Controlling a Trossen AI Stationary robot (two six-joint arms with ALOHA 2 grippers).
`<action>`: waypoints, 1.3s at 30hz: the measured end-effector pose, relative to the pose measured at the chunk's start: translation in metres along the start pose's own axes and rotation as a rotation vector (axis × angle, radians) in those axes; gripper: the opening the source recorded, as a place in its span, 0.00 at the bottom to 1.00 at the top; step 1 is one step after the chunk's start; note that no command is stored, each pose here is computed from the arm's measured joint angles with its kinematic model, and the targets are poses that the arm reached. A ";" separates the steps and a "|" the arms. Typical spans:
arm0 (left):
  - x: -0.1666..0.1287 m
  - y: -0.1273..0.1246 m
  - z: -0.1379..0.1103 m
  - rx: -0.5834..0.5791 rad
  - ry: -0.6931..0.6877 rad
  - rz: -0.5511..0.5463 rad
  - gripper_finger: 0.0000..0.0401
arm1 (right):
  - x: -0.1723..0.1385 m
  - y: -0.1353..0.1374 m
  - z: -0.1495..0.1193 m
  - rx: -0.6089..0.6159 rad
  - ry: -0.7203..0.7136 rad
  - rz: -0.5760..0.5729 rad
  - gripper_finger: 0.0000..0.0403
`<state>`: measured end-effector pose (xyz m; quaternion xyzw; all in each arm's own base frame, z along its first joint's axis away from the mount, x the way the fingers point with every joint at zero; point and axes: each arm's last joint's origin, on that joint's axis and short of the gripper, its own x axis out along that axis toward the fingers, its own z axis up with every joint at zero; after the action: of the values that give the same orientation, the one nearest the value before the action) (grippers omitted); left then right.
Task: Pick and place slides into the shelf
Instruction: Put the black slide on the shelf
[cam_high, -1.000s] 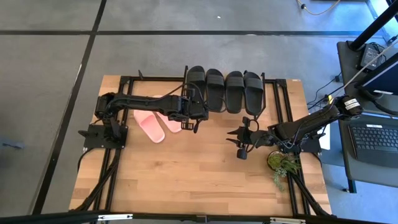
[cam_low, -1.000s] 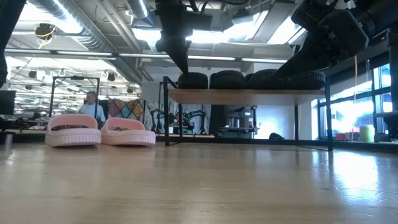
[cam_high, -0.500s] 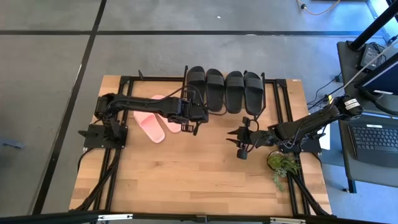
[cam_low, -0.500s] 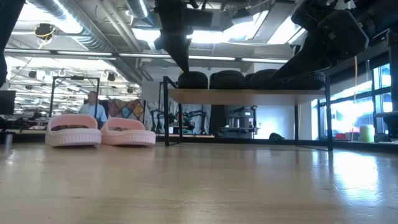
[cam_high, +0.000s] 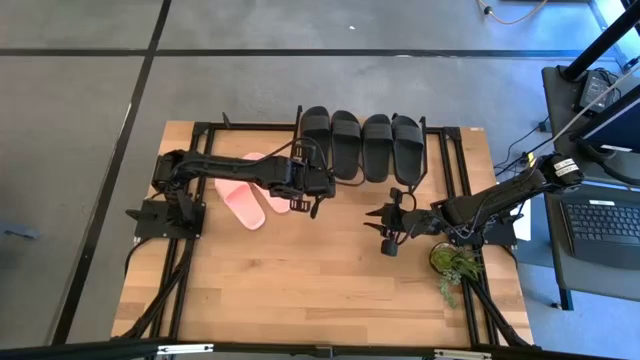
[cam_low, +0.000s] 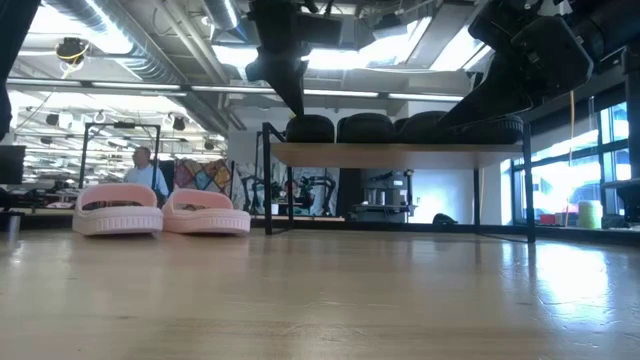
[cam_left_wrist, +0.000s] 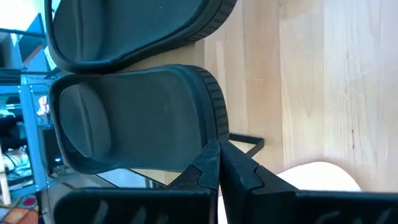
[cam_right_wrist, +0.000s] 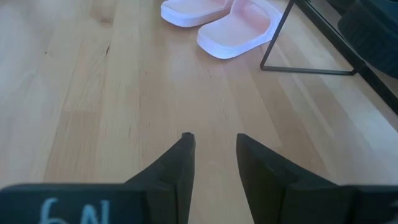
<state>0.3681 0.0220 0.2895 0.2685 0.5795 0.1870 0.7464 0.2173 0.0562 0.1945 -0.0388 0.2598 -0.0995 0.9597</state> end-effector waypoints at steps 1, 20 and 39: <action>0.000 0.000 0.000 0.002 -0.001 0.000 0.00 | 0.000 0.000 0.000 0.000 0.000 0.000 0.30; 0.000 0.000 0.001 -0.011 -0.008 0.001 0.29 | 0.000 0.000 -0.001 -0.008 0.010 -0.002 0.30; 0.000 0.003 0.006 -0.046 -0.053 0.014 0.47 | 0.000 -0.001 -0.003 -0.013 0.026 -0.004 0.30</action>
<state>0.3740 0.0233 0.2918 0.2600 0.5530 0.1983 0.7663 0.2158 0.0556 0.1922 -0.0441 0.2730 -0.1005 0.9557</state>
